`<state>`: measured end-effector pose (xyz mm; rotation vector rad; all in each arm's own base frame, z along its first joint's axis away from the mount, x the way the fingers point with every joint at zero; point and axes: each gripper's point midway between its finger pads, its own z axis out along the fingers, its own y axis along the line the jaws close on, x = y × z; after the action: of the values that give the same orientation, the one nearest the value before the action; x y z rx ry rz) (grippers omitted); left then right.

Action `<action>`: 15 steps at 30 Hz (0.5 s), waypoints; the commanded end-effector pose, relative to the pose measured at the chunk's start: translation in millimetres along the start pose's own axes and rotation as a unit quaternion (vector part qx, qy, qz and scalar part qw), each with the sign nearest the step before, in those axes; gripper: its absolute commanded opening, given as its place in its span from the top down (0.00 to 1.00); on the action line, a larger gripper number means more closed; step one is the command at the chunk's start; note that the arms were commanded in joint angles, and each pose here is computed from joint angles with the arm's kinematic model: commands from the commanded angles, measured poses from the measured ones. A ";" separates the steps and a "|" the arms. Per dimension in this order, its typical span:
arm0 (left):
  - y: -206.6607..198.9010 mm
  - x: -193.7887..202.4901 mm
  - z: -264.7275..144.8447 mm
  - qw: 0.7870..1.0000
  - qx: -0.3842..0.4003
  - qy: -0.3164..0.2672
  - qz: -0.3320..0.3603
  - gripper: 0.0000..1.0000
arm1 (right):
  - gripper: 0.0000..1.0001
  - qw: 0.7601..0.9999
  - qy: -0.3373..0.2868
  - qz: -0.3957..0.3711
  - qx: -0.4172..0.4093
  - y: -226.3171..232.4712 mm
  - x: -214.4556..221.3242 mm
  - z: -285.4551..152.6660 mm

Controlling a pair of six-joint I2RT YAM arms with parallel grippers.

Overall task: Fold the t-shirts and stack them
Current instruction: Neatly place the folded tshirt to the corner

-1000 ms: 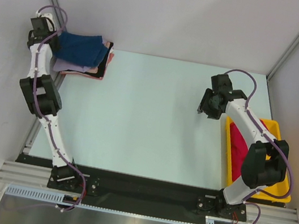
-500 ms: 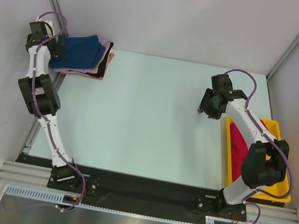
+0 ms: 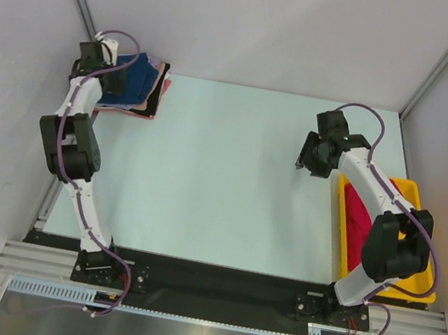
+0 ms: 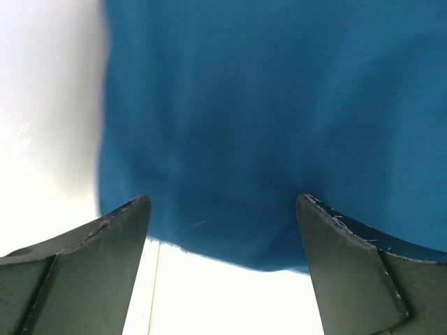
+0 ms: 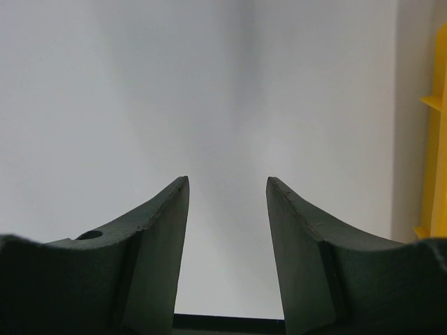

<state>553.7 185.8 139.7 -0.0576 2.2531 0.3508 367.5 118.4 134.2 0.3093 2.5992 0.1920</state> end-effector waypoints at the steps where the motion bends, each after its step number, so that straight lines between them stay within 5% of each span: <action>1: -18.5 -47.1 -16.3 0.997 -0.011 -0.065 0.046 0.10 | 0.46 0.999 -0.033 -0.002 -0.020 7.6 -13.7 -15.6; 15: -84.3 -34.5 -10.3 0.993 0.039 -0.046 0.102 0.09 | 0.46 0.999 -0.034 -0.001 -0.020 3.0 -11.9 -17.2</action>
<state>579.8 127.4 138.6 0.1387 2.2277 0.3943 365.3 116.9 137.6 0.3077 2.5839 0.1986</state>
